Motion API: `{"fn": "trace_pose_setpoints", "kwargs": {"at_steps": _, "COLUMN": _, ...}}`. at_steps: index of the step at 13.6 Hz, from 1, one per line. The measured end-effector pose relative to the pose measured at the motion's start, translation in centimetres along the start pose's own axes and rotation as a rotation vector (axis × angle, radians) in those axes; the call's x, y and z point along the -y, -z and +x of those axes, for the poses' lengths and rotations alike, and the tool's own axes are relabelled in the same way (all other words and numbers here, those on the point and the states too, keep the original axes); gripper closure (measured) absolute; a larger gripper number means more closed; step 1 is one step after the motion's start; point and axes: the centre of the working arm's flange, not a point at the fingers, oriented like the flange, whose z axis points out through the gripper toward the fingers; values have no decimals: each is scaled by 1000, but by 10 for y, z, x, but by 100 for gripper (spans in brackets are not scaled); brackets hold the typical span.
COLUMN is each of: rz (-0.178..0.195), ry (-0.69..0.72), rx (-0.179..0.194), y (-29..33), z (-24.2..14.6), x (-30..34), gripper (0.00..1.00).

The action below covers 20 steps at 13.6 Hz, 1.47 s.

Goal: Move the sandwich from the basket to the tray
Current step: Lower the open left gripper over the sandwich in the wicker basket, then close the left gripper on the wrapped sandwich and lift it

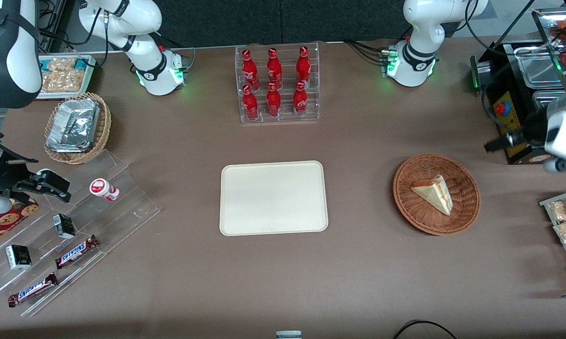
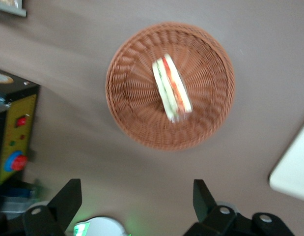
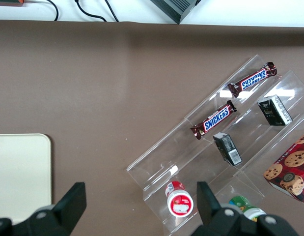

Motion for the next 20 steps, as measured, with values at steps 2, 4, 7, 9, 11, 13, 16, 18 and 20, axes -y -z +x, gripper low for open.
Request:
{"fn": "trace_pose_setpoints", "kwargs": {"at_steps": 2, "rz": -21, "ry": 164, "rx": -35, "y": -45, "z": 15, "x": -3, "gripper": 0}}
{"fn": "trace_pose_setpoints", "kwargs": {"at_steps": 4, "rz": -45, "ry": 283, "rx": -62, "y": -90, "z": 19, "x": -5, "gripper": 0}}
{"fn": "trace_pose_setpoints", "kwargs": {"at_steps": 7, "rz": -66, "ry": 453, "rx": -80, "y": -150, "z": 21, "x": -8, "gripper": 0}}
{"fn": "trace_pose_setpoints", "kwargs": {"at_steps": 9, "rz": -70, "ry": 523, "rx": -81, "y": -186, "z": 22, "x": -18, "gripper": 0}}
{"fn": "trace_pose_setpoints", "kwargs": {"at_steps": 11, "rz": -67, "ry": 565, "rx": -77, "y": -216, "z": 23, "x": -30, "gripper": 0}}
{"fn": "trace_pose_setpoints", "kwargs": {"at_steps": 13, "rz": -68, "ry": 582, "rx": -80, "y": -239, "z": 23, "x": -48, "gripper": 0}}
{"fn": "trace_pose_setpoints", "kwargs": {"at_steps": 16, "rz": -49, "ry": 582, "rx": -64, "y": -268, "z": 19, "x": -62, "gripper": 0}}
{"fn": "trace_pose_setpoints", "kwargs": {"at_steps": 18, "rz": -44, "ry": 583, "rx": -59, "y": -278, "z": 20, "x": -62, "gripper": 4}}
{"fn": "trace_pose_setpoints", "kwargs": {"at_steps": 20, "rz": -49, "ry": 609, "rx": -63, "y": -276, "z": 22, "x": -63, "gripper": 30}}
